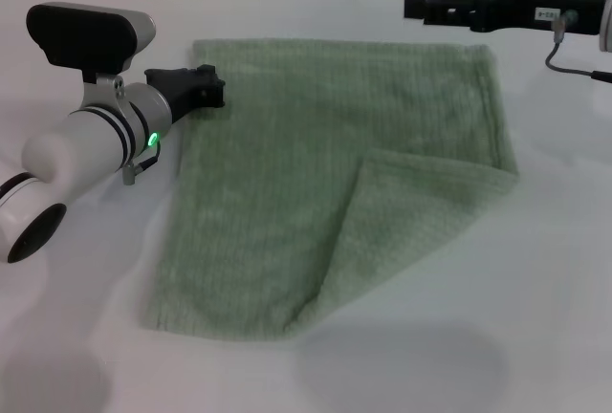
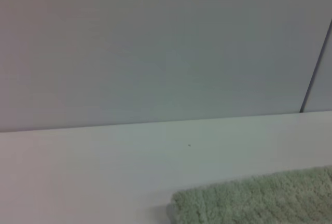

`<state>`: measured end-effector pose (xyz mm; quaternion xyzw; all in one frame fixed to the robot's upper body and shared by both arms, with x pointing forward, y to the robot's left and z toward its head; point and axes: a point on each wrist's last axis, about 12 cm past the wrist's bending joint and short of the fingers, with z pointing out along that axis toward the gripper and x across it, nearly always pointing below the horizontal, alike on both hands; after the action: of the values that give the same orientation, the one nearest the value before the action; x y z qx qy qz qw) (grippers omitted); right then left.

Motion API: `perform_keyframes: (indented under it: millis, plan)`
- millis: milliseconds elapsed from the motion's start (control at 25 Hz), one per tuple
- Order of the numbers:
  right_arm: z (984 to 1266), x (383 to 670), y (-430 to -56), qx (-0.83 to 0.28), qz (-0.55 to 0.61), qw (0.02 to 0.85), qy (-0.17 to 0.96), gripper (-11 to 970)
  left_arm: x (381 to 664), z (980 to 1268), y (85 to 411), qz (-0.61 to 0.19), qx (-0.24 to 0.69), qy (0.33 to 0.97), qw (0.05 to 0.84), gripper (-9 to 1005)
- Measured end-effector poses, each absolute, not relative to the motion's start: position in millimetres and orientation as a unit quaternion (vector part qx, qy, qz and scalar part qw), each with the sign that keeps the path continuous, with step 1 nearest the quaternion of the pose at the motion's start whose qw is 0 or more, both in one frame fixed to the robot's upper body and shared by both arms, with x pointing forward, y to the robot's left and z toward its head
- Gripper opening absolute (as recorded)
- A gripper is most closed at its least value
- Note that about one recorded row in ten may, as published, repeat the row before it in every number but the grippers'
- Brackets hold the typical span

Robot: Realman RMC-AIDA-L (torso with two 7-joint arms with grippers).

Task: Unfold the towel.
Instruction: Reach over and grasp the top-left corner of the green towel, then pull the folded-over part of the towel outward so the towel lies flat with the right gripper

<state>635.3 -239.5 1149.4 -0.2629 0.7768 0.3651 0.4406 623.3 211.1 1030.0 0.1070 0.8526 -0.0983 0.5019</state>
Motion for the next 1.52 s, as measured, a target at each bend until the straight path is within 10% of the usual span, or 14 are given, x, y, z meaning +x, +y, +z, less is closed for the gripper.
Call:
perform_keyframes:
  millis: [600, 1520]
  plan:
    - [1165, 641, -207, -0.338, 0.343, 0.234, 0.844, 814, 623, 1030, 211, -0.099, 0.107, 0.852, 0.502, -2]
    - [1131, 648, -168, -0.373, 0.228, 0.202, 0.877, 814, 621, 1032, 207, -0.108, 0.108, 0.849, 0.507, -2]
